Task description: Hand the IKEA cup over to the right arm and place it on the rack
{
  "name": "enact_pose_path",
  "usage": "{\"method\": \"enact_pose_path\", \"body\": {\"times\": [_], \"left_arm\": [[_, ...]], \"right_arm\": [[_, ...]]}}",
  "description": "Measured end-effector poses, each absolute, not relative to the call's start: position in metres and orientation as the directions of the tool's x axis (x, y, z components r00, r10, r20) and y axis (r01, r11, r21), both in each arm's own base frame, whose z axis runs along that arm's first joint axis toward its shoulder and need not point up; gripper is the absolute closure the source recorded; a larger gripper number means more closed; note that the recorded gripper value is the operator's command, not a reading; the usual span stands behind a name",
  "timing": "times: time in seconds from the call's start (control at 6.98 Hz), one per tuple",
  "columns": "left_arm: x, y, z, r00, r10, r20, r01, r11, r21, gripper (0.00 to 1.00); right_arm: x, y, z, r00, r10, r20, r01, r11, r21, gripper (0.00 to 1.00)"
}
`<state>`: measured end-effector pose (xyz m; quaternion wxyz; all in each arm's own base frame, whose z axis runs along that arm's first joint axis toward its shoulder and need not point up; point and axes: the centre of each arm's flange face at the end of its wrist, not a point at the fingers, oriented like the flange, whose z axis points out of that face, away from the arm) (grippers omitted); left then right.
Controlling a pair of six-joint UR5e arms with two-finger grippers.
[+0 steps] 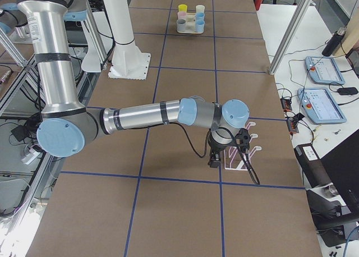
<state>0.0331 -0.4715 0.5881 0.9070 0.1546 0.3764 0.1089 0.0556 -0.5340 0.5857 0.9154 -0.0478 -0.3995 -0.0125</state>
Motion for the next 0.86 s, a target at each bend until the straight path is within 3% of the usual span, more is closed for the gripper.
{"method": "enact_pose_path", "body": {"times": [0.57,0.72,0.86], "left_arm": [[0.071,-0.479,0.648,0.676,0.33,-0.659,-0.115,0.93,0.348,0.04],[0.088,-0.482,0.653,0.666,0.348,-0.66,-0.144,0.928,0.343,0.12],[0.104,-0.486,0.659,0.657,0.362,-0.661,-0.171,0.926,0.337,0.43]], "right_arm": [[0.055,-0.526,0.592,0.678,0.014,0.735,0.062,0.995,-0.076,0.0],[0.055,-0.525,0.593,0.677,0.014,0.736,0.063,0.995,-0.076,0.0],[0.055,-0.525,0.593,0.677,0.013,0.736,0.064,0.995,-0.076,0.0]]}}
